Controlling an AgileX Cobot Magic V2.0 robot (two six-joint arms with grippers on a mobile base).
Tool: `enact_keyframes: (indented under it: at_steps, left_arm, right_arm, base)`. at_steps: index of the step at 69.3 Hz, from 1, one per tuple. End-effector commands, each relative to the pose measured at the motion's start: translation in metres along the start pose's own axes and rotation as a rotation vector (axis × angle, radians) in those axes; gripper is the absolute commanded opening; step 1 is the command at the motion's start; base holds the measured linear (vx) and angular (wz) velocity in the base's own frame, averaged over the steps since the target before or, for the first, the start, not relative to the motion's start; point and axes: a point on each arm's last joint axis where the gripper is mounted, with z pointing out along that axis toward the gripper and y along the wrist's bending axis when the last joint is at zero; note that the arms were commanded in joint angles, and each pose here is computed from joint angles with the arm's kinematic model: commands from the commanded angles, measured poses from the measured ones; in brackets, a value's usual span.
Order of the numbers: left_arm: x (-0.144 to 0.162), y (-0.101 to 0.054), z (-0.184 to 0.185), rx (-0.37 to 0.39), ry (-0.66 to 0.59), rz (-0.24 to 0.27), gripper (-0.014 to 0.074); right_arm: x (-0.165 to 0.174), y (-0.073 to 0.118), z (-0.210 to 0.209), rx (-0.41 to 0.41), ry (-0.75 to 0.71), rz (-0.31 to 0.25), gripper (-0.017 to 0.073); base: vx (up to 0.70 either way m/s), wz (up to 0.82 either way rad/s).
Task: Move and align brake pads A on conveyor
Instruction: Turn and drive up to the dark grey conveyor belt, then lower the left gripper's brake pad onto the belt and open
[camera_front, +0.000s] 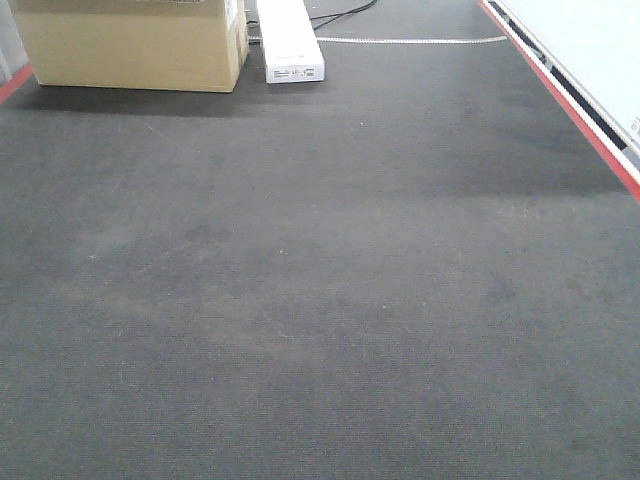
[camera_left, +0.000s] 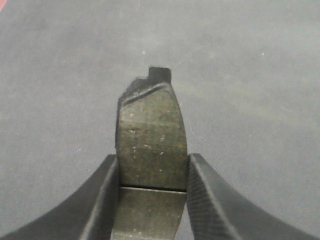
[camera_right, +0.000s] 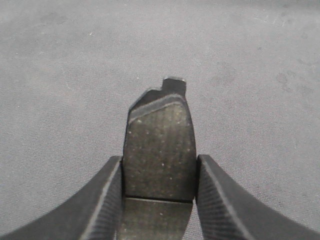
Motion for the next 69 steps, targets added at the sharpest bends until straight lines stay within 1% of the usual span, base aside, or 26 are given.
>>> enact_keyframes:
  at_steps: [1,9,17,26,29,32,39,42,52,58,69]
  left_arm:
    - [-0.014,-0.002,-0.004,0.018,-0.111,-0.003,-0.0006]
    - [-0.017,-0.005,0.004,0.034,-0.075,-0.014,-0.0006]
    - [-0.028,-0.013,0.029,0.046,0.001,-0.013,-0.0006]
    - [-0.048,-0.023,0.067,0.053,0.05,-0.003,-0.0006]
    - [-0.056,-0.026,0.083,0.051,0.075,0.014,-0.0006]
    - [-0.065,-0.03,0.098,0.05,0.094,0.042,-0.0006]
    - [-0.081,-0.038,0.14,0.04,0.191,0.087,-0.0006]
    - [-0.088,-0.041,0.154,0.037,0.221,0.1,-0.0006]
    - [-0.105,-0.053,0.22,0.022,0.362,0.135,-0.0006]
    - [-0.108,-0.059,0.262,0.01,0.448,0.145,-0.0006]
    - [-0.095,-0.067,0.335,-0.026,0.684,0.159,-0.0006]
  right_arm:
    - [-0.013,0.001,-0.006,-0.002,-0.107,-0.003,-0.0011]
    - [-0.013,0.001,-0.006,-0.002,-0.107,-0.003,-0.0011]
    - [-0.013,0.001,-0.006,-0.002,-0.107,-0.003,-0.0011]
    - [-0.013,0.001,-0.006,-0.002,-0.107,-0.003,-0.0011]
    - [-0.013,0.001,-0.006,-0.002,-0.107,-0.003,-0.0011]
    - [-0.013,0.001,-0.006,-0.002,-0.107,-0.003,-0.0011]
    - [-0.013,0.001,-0.006,-0.002,-0.107,-0.003,-0.0011]
    - [-0.013,0.001,-0.006,-0.002,-0.107,-0.003,-0.0011]
    - [-0.013,0.001,-0.006,-0.002,-0.107,-0.003,-0.0011]
    - [-0.013,0.001,-0.006,-0.002,-0.107,-0.003,-0.0011]
    - [-0.013,0.001,-0.006,-0.002,-0.107,-0.003,-0.0011]
  base:
    - [0.0,0.0]
    - [0.0,0.0]
    - [0.0,0.0]
    - [0.0,0.0]
    - [0.0,0.0]
    - [0.0,0.0]
    - [0.0,0.0]
    - [0.0,0.0]
    - [0.0,0.0]
    - [0.0,0.0]
    - [0.0,0.0]
